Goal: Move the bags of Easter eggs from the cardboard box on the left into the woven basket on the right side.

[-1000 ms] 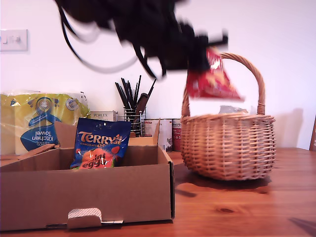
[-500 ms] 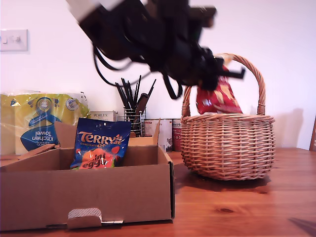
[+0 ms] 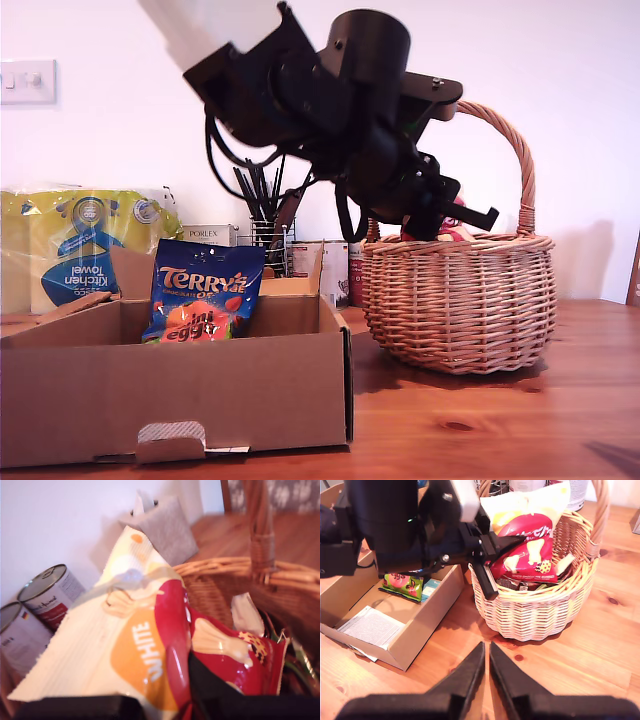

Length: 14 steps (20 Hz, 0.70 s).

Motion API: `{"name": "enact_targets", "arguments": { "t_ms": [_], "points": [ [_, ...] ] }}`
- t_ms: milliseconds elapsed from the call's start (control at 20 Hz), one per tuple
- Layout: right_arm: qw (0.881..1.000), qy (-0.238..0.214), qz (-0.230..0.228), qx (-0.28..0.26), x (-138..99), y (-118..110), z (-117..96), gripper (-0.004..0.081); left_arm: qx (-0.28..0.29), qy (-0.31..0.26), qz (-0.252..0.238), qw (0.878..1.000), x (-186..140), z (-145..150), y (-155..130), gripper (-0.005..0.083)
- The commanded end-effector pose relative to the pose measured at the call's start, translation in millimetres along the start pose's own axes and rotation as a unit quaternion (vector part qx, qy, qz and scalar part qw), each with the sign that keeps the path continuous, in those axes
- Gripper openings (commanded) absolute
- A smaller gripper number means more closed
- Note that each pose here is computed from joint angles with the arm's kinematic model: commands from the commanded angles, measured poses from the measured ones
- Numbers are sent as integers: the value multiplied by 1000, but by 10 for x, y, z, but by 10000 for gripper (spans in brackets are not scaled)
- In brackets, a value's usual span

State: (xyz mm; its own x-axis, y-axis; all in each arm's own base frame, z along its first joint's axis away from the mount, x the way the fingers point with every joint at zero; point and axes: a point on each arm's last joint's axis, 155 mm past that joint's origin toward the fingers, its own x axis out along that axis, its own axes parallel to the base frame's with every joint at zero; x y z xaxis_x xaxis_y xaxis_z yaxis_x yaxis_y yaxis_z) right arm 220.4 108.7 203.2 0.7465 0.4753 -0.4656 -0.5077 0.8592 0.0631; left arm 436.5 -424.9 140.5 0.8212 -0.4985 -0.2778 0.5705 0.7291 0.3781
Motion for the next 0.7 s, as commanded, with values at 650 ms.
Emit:
{"name": "enact_targets", "arguments": {
  "t_ms": [650],
  "points": [
    [1000,-8,7,-5,-22,32,58,-13,4,61,-64,996,-260,-127,38,95]
  ]
}}
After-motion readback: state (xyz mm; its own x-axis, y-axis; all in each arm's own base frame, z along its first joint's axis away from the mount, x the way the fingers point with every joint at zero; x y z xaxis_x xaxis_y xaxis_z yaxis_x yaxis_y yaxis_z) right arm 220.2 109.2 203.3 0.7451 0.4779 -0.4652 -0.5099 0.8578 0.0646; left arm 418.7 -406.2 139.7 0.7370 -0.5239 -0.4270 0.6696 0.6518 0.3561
